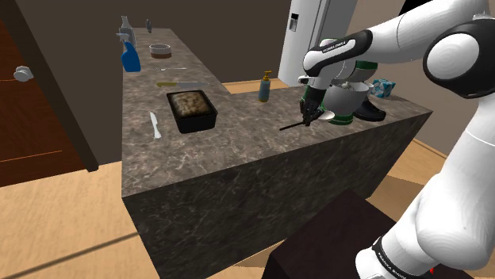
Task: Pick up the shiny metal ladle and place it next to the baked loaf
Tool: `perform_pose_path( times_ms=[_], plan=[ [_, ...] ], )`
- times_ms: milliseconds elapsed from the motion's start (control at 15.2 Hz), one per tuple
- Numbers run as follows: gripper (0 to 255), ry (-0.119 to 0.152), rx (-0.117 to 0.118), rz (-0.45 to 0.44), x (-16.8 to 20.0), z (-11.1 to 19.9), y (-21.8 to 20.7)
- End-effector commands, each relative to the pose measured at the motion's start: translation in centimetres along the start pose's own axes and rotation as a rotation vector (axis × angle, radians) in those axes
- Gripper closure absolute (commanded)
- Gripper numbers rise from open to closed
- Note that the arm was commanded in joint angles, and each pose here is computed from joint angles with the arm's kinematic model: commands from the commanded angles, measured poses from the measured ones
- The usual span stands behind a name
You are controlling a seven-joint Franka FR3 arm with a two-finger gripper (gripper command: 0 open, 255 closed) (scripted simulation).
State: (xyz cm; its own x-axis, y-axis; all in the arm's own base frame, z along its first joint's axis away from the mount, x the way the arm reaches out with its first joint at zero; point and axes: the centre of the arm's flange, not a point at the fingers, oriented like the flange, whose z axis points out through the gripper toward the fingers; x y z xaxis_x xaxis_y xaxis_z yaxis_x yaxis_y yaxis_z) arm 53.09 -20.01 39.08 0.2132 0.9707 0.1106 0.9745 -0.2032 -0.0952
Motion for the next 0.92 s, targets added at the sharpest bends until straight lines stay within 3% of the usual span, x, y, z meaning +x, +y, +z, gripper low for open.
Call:
perform_pose_path(
  times_ms=[0, 858],
  plan=[
    [255, 0.0, 0.0, 0.0, 0.1, -1.1, -0.1],
    [255, 0.0, 0.0, 0.0, 0.9, -7.9, -0.7]
  ],
)
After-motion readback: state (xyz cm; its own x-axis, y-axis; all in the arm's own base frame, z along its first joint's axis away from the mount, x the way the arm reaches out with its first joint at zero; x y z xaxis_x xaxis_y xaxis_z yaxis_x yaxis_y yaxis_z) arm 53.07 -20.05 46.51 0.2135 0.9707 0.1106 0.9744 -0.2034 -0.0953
